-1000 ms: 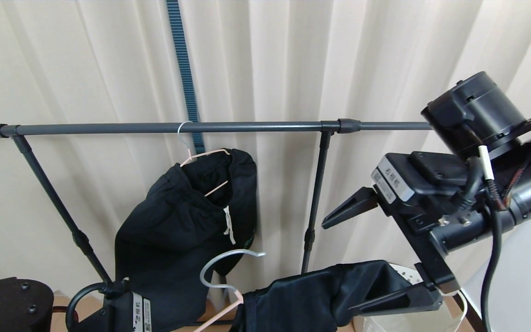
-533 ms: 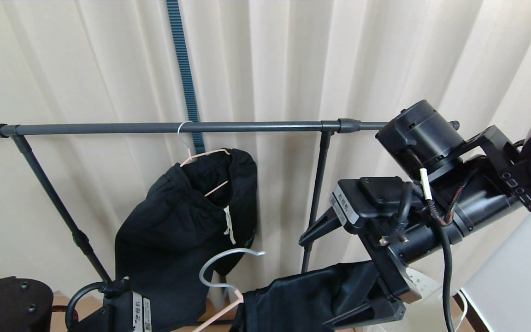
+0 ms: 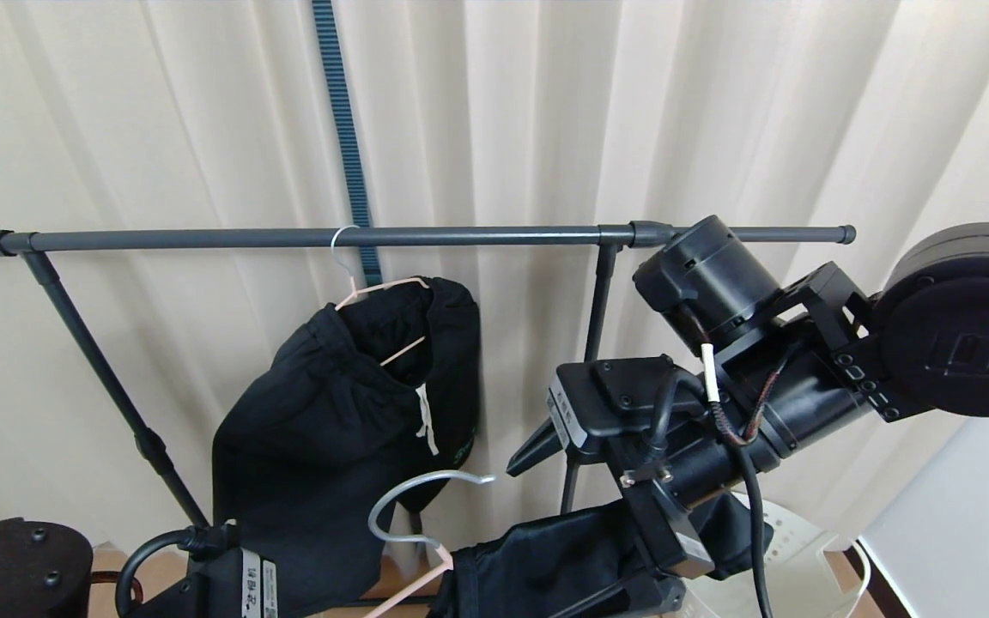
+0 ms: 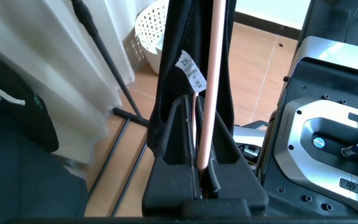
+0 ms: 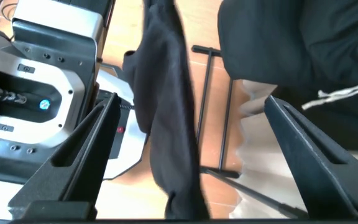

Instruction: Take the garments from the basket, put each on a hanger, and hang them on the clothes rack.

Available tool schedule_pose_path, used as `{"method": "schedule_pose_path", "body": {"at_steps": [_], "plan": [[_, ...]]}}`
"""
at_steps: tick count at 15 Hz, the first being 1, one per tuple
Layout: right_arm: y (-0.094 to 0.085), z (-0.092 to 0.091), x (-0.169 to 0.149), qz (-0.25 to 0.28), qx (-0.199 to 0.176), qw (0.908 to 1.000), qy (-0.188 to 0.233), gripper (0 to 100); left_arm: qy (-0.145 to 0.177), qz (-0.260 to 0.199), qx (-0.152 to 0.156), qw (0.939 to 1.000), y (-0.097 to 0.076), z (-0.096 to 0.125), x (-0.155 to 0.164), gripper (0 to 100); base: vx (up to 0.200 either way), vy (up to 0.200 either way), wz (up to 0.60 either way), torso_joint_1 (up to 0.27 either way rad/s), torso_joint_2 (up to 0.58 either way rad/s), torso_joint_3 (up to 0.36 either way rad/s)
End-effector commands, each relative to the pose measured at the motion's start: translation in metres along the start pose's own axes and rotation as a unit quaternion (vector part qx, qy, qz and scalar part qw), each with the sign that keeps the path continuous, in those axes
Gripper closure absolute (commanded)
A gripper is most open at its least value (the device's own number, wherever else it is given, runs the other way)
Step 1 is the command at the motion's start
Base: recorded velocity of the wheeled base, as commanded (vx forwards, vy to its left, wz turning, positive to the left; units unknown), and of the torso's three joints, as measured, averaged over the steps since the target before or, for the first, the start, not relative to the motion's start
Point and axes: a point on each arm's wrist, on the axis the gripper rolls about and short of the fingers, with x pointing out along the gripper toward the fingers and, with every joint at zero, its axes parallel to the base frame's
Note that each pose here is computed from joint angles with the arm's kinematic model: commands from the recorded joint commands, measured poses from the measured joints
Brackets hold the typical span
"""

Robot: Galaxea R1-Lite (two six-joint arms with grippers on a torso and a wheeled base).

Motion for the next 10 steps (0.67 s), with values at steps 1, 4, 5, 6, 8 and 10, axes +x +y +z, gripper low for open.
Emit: {"method": "schedule_pose_path", "body": {"at_steps": [1, 4, 5, 6, 8, 10], "plan": [[-0.0013, -0.0011, 0.0073, 0.008, 0.002, 1.0, 0.004, 0, -0.001, 0.0, 0.001, 1.0, -0.0001, 0.0006, 0.0, 100, 0.0, 0.0, 0.0, 0.0, 0.0, 0.0], [-0.0013, -0.0011, 0.008, 0.009, 0.002, 0.9999, 0.005, 0, -0.001, 0.0, 0.0, 1.0, -0.0002, 0.0002, -0.0001, 100, 0.0, 0.0, 0.0, 0.0, 0.0, 0.0], [-0.001, -0.0008, 0.0076, 0.009, 0.002, 0.9999, 0.005, 0, 0.0, -0.001, 0.0, 1.0, -0.0004, -0.0002, -0.0002, 100, 0.0, 0.0, 0.0, 0.0, 0.0, 0.0], [-0.0009, -0.0011, 0.0078, 0.009, 0.002, 0.9999, 0.005, 100, 0.0, -0.001, 0.0, 1.0, -0.0004, -0.0002, -0.0002, 100, 0.0, 0.0, 0.0, 0.0, 0.0, 0.0], [-0.001, -0.0008, 0.0076, 0.009, 0.004, 0.9999, 0.005, 100, 0.001, -0.002, 0.0, 1.0, -0.0006, -0.0005, 0.0001, 100, 0.0, 0.0, 0.0, 0.0, 0.0, 0.0], [-0.0006, -0.0012, 0.0075, 0.008, 0.005, 0.9999, 0.006, 100, 0.001, -0.002, 0.0, 1.0, -0.0005, -0.0003, 0.0001, 100, 0.0, 0.0, 0.0, 0.0, 0.0, 0.0]]}}
